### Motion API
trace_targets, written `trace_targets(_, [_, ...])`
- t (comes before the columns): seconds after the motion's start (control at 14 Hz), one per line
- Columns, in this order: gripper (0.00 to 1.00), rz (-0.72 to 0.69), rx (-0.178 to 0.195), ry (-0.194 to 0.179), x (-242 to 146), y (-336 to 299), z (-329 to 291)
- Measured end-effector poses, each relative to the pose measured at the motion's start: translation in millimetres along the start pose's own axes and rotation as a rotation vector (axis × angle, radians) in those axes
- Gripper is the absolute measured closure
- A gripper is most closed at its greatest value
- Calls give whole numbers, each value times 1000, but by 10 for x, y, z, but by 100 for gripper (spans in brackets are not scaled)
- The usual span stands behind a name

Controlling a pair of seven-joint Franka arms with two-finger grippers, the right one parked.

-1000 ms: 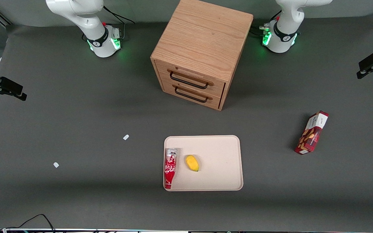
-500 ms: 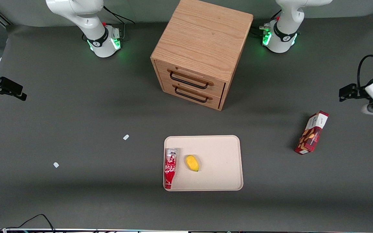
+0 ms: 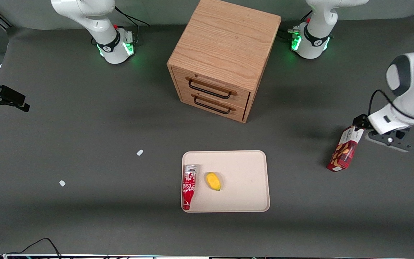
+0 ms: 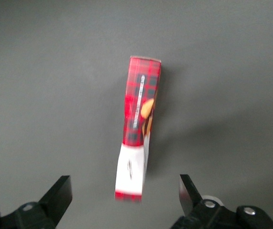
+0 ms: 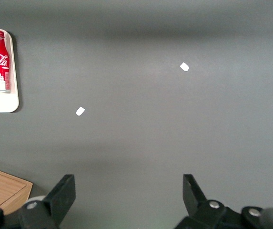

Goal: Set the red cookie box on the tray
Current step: 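Move the open left gripper down over the red plaid cookie box, then close the left gripper around the cookie box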

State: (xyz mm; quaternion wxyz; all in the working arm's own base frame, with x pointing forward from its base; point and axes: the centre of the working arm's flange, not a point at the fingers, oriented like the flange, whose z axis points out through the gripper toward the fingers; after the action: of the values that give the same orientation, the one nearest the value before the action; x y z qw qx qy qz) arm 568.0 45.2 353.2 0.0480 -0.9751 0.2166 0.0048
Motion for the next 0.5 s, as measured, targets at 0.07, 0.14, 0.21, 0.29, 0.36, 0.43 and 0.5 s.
trace_targets(0.07, [0, 17, 6, 9, 29, 7, 231])
trace_targets(0.14, [0, 33, 10, 15, 42, -1, 458])
trace_targets(0.21, [0, 46, 13, 17, 45, -11, 658])
trace_targets(0.29, [0, 54, 15, 17, 41, -10, 833])
trace_targets(0.36, [0, 59, 16, 18, 44, -3, 960])
trace_targets(0.43, [0, 60, 17, 21, 52, 5, 1055])
trace_targets(0.5, [0, 54, 13, 25, 59, 12, 1127])
